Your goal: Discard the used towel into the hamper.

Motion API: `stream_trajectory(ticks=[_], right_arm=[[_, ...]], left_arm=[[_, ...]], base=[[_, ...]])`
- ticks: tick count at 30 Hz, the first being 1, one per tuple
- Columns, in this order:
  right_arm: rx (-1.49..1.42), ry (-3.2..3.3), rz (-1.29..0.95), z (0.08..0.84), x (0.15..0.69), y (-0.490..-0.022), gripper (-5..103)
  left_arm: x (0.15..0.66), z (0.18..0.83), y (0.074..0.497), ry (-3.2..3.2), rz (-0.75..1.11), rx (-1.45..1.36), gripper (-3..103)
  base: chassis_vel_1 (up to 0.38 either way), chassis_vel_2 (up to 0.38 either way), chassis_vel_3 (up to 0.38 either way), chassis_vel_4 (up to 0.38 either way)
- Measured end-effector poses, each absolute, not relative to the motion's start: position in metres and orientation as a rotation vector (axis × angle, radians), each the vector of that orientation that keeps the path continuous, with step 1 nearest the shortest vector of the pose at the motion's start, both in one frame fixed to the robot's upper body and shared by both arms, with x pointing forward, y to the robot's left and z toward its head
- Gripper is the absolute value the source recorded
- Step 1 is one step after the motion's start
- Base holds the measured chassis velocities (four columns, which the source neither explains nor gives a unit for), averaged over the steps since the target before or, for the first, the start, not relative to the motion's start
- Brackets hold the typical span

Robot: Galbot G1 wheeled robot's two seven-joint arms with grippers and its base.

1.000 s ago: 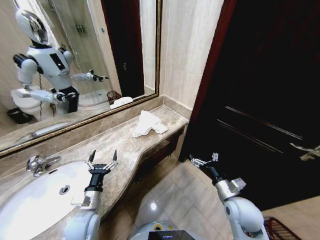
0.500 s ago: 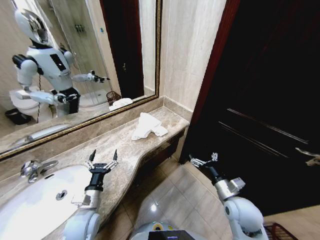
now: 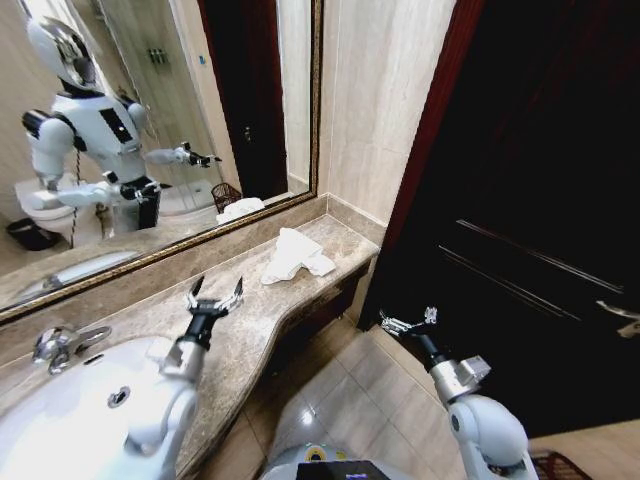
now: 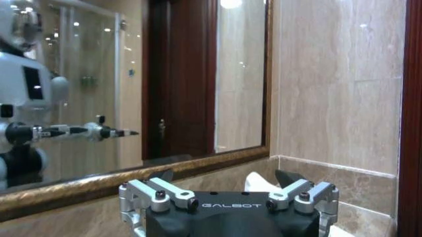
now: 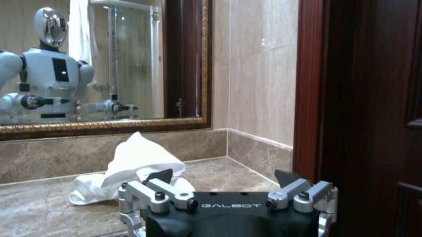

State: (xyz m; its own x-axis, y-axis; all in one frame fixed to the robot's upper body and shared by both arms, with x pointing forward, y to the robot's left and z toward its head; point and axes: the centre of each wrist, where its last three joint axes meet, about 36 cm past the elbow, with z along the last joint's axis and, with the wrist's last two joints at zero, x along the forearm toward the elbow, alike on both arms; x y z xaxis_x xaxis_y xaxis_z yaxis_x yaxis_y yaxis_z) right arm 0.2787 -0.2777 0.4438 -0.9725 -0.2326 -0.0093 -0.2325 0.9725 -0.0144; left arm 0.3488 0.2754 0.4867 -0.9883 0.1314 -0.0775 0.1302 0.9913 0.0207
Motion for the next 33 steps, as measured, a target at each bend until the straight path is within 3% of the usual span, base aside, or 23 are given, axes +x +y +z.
stream_trajectory(ticks=[15, 25, 33], right_arm=[[-0.308, 3.133, 0.05, 0.439, 0.286, -0.279, 100], [-0.343, 3.149, 0.051, 0.431, 0.297, -0.274, 100], [-0.341, 3.182, 0.037, 0.423, 0.3, -0.272, 100]], left_arm=[[0.458, 0.487, 0.256, 3.128, 0.012, 0.282, 100], [0.519, 0.485, 0.255, 3.259, -0.09, 0.163, 100], [0.571, 0.486, 0.181, 3.308, -0.239, 0.292, 100]], base=[[0.0, 0.0, 0.0, 0.0], [0.0, 0.0, 0.0, 0.0], [0.0, 0.0, 0.0, 0.0]])
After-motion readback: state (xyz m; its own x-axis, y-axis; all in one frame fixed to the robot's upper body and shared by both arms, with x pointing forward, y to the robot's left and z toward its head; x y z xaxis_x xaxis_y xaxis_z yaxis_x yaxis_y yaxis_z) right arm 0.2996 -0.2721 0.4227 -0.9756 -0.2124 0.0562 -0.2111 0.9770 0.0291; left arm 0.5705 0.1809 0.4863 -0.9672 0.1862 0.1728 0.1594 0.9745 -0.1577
